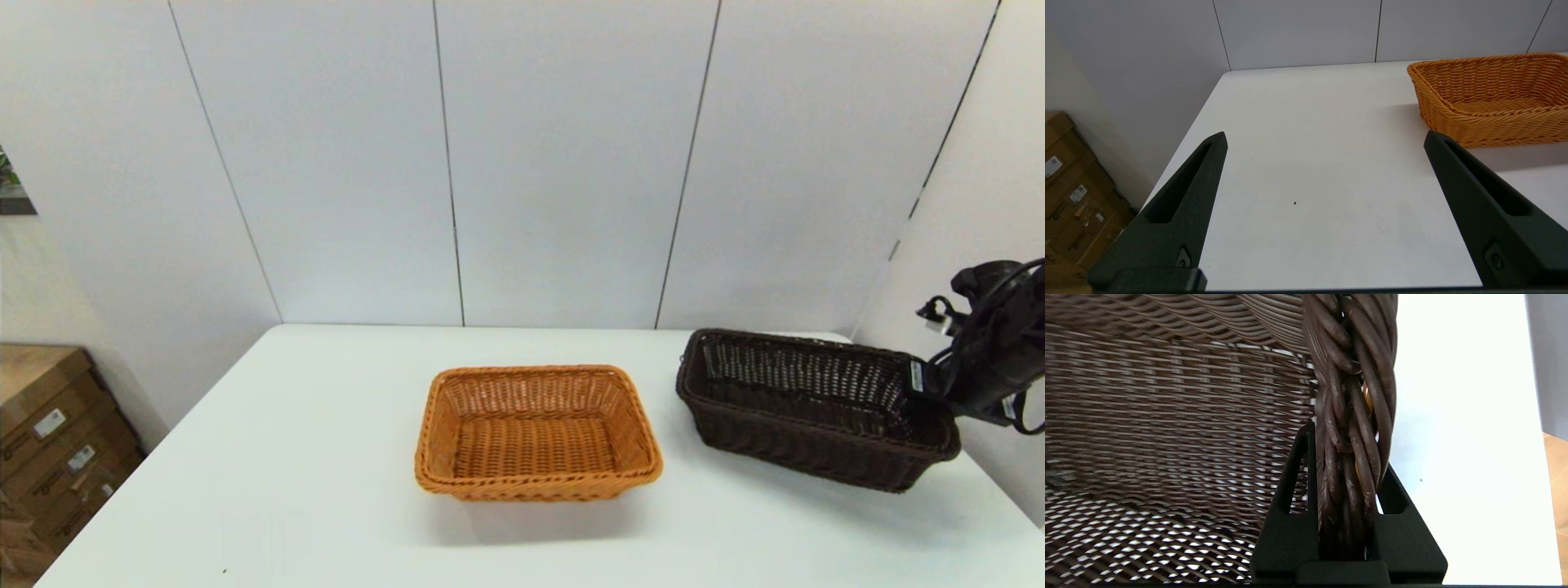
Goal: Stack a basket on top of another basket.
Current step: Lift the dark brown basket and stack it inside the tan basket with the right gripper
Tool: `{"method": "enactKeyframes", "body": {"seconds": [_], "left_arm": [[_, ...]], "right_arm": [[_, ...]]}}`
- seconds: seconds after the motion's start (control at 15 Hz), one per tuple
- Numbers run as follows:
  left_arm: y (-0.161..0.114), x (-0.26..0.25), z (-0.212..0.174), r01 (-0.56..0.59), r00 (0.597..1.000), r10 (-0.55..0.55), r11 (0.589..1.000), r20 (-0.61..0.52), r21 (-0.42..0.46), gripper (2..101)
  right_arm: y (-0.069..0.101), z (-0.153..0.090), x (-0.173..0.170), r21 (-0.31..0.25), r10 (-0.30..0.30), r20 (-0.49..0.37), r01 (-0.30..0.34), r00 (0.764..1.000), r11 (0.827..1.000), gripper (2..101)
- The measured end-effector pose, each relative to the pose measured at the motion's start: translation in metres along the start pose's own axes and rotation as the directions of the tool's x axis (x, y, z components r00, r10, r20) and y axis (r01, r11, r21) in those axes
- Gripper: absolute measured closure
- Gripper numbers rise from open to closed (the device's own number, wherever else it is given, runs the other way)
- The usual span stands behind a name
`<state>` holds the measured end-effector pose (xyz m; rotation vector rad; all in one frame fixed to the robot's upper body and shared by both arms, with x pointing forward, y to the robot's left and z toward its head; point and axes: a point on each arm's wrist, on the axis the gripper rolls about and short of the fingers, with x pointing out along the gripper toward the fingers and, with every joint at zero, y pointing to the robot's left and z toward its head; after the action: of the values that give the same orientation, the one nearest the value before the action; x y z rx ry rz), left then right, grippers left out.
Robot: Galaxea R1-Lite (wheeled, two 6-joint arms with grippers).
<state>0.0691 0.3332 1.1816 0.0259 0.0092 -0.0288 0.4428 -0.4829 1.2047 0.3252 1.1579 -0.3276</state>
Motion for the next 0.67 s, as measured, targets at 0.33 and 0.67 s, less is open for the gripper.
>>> {"method": "enactKeyframes", "body": {"seconds": [0.33, 0.67], "left_arm": [[0.0, 0.0, 0.0, 0.0, 1.0, 0.0, 1.0, 0.0, 0.0, 5.4], [0.0, 0.0, 0.0, 0.0, 1.0, 0.0, 1.0, 0.0, 0.0, 5.4]], "right_arm": [[-0.012, 0.001, -0.015, 0.039, 0.078, 0.003, -0.079, 0.997, 0.996, 86.7], [-0.016, 0.002, -0.018, 0.049, 0.089, 0.011, -0.09, 0.996, 0.995, 86.7]]}}
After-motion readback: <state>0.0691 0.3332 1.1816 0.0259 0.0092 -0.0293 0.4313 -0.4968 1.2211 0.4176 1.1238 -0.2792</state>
